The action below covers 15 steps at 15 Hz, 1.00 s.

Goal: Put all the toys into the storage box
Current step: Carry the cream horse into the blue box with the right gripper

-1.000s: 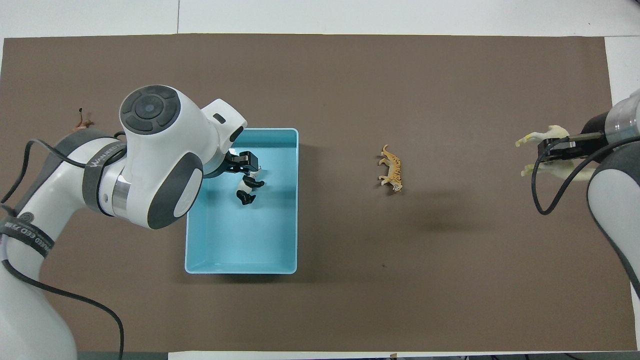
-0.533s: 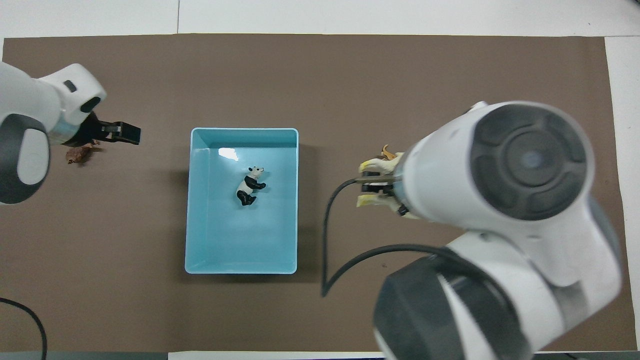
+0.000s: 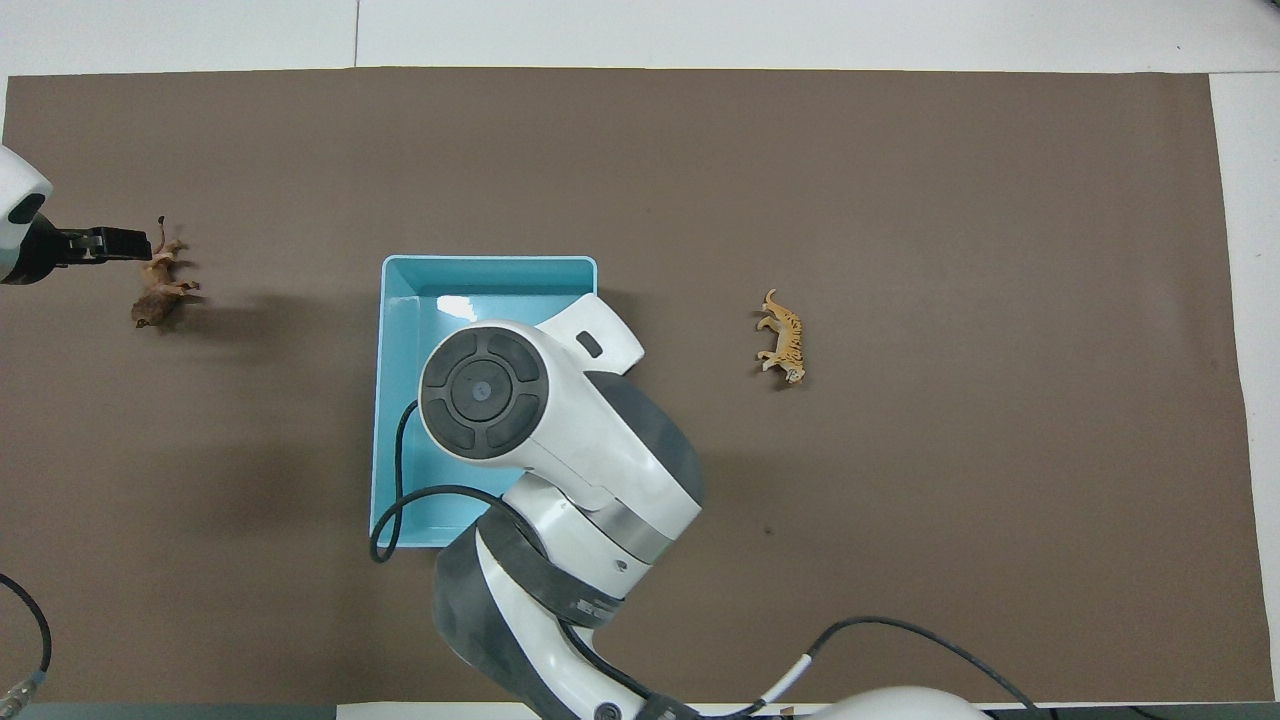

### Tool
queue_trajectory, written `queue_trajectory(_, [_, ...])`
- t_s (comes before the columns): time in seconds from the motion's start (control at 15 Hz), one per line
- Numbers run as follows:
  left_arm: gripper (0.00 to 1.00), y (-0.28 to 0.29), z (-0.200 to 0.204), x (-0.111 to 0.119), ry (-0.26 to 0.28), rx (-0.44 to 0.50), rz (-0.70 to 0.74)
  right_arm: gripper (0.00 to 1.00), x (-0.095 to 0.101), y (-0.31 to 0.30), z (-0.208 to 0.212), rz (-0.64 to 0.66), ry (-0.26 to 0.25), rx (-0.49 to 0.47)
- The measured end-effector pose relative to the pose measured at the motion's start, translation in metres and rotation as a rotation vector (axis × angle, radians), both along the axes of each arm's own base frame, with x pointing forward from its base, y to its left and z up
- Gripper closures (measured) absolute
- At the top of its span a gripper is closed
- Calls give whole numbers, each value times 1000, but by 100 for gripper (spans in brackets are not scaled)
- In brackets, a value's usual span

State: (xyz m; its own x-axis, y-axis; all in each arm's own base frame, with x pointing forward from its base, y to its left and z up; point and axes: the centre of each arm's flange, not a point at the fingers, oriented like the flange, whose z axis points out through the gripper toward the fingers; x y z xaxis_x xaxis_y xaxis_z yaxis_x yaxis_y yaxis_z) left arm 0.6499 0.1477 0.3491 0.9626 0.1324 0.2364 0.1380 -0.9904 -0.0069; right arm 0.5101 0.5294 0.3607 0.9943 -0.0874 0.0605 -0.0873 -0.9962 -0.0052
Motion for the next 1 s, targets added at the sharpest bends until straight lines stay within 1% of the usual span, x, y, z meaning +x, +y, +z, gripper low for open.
queue_trajectory(0.13, [0, -2, -9, 2, -3, -15, 44, 59, -3, 10, -9, 6, 2, -1])
queue_trajectory(0.33, [0, -6, -11, 6, -21, -25, 75, 60, -16, 24, 2, -55, -4, 11])
queue_trajectory(0.4, [0, -7, -15, 6, -19, -26, 73, 55, -20, 27, 4, -74, 2, 5])
queue_trajectory(0.53, [0, -7, -22, 7, -20, -16, 65, 36, -23, 25, 8, -117, 21, -21])
queue_trajectory(0.67, [0, -6, -31, 8, -19, -2, 54, 16, -16, 15, 24, -165, 43, -48])
queue_trajectory(0.73, [0, -6, -37, 9, -15, -1, 51, 4, -9, 5, 39, -190, 56, -54])
queue_trajectory(0.8, [0, -7, -43, 9, -13, -2, 48, 0, 2, -10, 60, -219, 64, -57])
queue_trajectory(0.93, [0, -9, -53, 10, -4, -5, 45, 0, 23, -54, 113, -256, 60, -48])
queue_trajectory(1.0, [0, -9, -55, 10, -1, -6, 44, 0, 33, -78, 139, -253, 53, -38])
